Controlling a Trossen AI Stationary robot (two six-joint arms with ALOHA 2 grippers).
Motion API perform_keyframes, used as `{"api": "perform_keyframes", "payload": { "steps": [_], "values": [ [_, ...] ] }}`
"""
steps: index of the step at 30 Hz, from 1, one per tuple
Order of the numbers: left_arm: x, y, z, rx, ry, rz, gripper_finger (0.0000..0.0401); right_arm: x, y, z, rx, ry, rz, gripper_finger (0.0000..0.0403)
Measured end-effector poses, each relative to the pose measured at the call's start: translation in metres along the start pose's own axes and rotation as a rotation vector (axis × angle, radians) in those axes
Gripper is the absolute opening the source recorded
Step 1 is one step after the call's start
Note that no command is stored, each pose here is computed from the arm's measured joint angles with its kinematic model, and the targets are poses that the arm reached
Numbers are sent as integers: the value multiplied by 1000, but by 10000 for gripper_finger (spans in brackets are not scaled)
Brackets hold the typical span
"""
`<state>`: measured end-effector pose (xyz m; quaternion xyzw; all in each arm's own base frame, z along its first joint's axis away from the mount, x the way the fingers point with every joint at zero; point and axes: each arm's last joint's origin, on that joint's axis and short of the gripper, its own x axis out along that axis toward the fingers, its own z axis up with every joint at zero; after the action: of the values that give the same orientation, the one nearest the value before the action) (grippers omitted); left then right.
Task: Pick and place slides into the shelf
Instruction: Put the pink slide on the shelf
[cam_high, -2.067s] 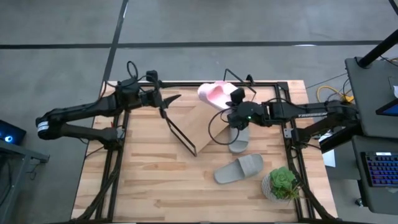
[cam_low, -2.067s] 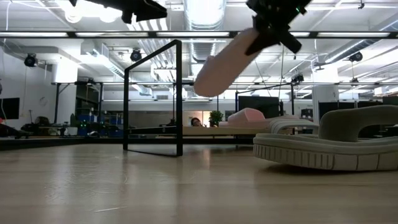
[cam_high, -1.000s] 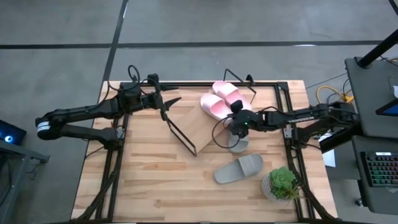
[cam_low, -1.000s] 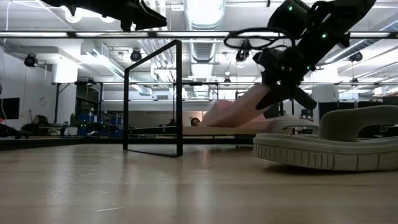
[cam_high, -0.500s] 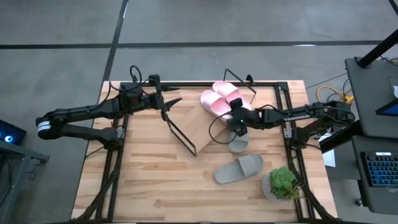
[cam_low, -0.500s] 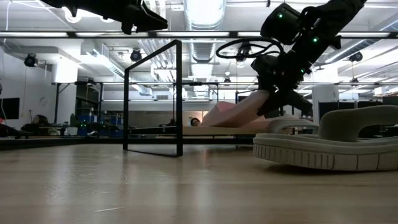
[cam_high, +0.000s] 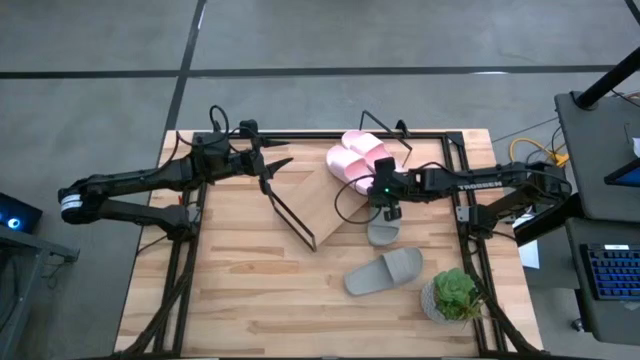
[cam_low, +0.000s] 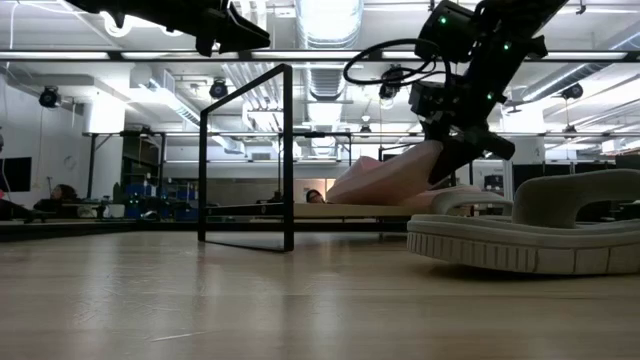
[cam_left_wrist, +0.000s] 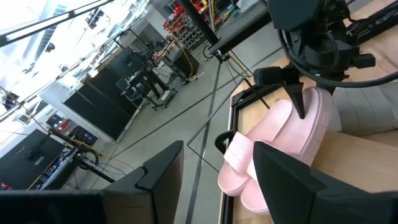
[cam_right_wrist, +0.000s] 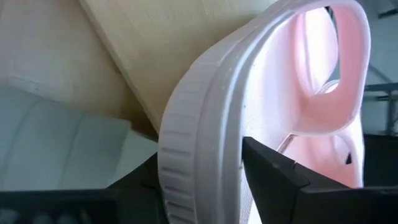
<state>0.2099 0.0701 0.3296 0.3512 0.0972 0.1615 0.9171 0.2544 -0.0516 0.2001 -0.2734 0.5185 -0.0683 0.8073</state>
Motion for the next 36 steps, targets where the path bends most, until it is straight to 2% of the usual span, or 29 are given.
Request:
{"api": "perform_keyframes", "payload": {
  "steps": [7,14,19,26,31,36],
  "values": [
    [0,0,0,-1,3,-2,179,-12,-6,7,76,21,112,178],
    [0,0,0,-1,3,-2,179,-17,-11,13,63,58,155,208],
    [0,0,-1,-1,4,-3,179,-21,-13,18,113,64,242,212],
    [0,-1,-1,0,4,-4,179,-15,-12,22,181,100,290,213],
    [1,-2,-2,0,8,-7,179,-6,-10,24,146,121,285,216],
    [1,-3,-4,0,15,-13,179,-5,-15,26,99,153,174,247]
  ]
}}
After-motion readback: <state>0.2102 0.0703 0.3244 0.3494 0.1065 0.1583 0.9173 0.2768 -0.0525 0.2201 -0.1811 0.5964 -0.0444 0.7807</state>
